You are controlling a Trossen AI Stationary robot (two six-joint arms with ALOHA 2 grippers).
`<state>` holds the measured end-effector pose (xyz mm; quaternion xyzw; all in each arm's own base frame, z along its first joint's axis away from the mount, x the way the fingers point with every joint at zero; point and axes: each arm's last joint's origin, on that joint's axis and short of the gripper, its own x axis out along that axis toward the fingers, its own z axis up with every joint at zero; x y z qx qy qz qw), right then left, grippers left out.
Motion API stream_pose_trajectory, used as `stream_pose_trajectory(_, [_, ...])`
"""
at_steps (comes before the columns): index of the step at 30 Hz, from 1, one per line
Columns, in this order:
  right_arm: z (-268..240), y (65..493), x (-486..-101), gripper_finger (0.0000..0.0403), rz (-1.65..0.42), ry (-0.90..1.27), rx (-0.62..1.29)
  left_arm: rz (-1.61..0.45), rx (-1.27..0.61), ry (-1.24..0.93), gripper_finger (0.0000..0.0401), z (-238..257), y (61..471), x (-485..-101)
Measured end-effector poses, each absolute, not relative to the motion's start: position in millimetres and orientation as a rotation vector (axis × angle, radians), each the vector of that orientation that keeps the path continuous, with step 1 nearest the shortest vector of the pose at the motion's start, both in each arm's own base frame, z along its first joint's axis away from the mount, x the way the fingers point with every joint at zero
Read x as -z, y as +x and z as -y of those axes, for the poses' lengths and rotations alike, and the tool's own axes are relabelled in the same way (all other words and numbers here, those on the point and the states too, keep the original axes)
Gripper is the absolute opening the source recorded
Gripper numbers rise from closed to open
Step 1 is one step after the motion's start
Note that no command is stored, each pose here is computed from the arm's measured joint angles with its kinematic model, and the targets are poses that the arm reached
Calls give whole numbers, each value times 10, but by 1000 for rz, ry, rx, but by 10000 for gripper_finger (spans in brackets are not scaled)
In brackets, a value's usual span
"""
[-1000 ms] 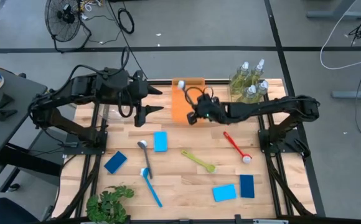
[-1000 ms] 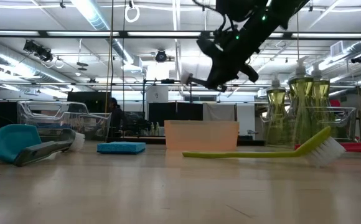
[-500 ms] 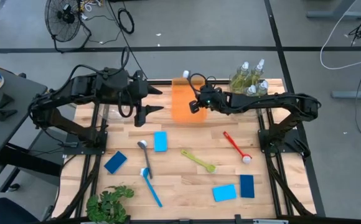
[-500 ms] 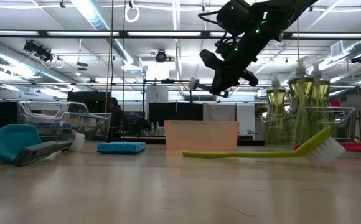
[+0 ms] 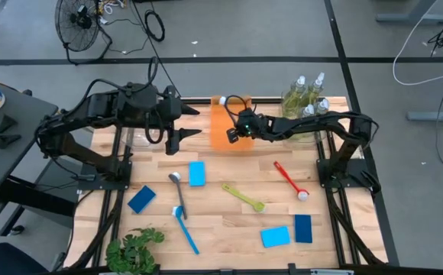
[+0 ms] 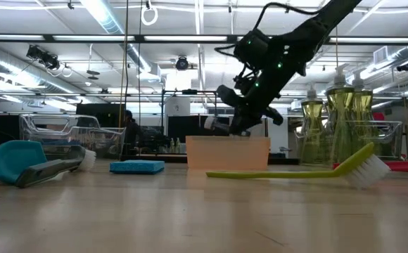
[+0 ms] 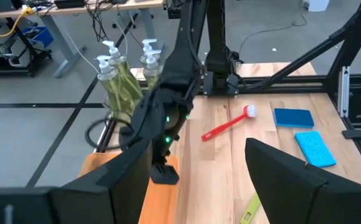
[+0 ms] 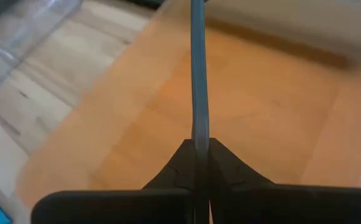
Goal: Pick & Place Kitchen Sink Supplies
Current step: Put the gray dish brush into the orange bin, then put the green dish brush into the orange bin
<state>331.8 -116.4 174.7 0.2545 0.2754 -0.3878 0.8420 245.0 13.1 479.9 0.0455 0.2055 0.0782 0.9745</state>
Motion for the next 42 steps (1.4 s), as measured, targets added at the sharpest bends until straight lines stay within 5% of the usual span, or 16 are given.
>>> stream_pose_trajectory(20, [1147, 3359, -1632, 134, -634, 554, 746, -412, -158, 92, 264, -131, 2451, -4801])
stream_pose_trajectory(28, [903, 3341, -1965, 169, -628, 388, 544, -412, -158, 91, 264, -131, 2451, -4801])
stream_pose_trajectory(42, [65, 2885, -2614, 169, -722, 240, 154, -411, -160, 83, 264, -131, 2452, -4801])
